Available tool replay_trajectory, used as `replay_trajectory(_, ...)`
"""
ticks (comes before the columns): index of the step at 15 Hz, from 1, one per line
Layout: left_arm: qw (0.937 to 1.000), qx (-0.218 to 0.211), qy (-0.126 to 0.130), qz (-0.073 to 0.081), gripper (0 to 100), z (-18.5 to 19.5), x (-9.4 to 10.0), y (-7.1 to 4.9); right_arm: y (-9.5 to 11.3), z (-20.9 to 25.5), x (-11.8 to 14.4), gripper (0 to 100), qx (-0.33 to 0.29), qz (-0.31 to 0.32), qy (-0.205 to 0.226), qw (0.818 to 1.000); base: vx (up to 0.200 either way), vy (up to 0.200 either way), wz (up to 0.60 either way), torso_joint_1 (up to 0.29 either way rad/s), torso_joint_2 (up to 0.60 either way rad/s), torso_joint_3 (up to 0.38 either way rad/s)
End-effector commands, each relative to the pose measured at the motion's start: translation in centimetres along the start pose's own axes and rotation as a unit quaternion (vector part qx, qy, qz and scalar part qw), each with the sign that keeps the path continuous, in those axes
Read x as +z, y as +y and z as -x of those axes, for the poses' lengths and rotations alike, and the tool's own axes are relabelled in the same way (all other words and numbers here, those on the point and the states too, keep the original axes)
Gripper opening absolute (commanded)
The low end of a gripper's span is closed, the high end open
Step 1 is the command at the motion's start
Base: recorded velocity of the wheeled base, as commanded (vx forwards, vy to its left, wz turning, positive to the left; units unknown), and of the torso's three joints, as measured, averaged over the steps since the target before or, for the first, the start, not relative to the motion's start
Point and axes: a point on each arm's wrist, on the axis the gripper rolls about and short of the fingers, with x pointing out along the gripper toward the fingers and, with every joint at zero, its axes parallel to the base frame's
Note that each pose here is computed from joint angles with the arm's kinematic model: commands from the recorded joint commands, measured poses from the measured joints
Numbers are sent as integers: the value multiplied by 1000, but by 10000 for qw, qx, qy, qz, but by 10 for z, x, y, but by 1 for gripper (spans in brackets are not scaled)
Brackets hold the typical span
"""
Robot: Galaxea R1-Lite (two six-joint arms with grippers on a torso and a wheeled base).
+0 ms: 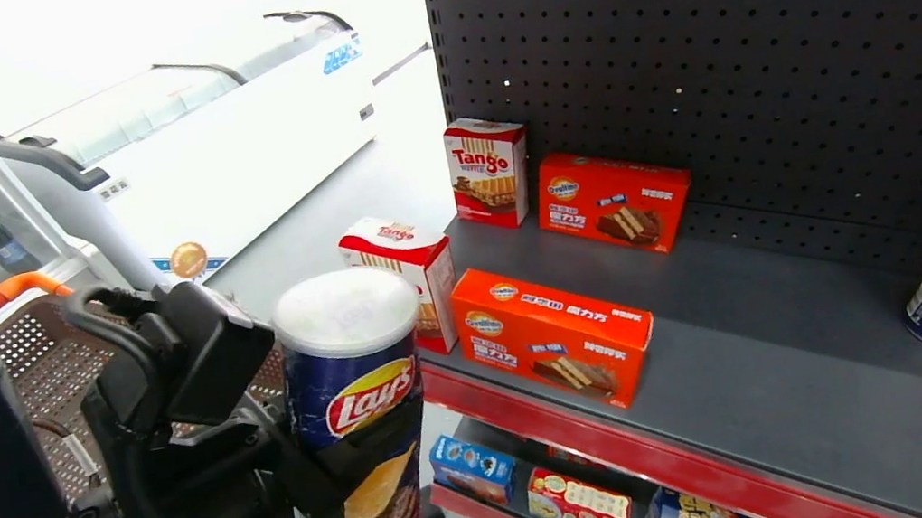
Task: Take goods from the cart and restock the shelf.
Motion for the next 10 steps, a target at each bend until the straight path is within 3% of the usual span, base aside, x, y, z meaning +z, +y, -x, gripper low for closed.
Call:
replay_trajectory(1,9998,-150,124,-25,0,-19,1,-5,0,0,0,100,0,0,-3,10000,0,0,0,0,0,0)
replay_trajectory(7,9972,-586,-455,-80,0,-38,25,-22,0,0,0,100,8,0,-3,10000,0,0,0,0,0,0)
replay_trajectory(10,9958,-766,-487,-93,0,-42,26,-25,0,0,0,100,0,0,-3,10000,0,0,-600,5,5,5)
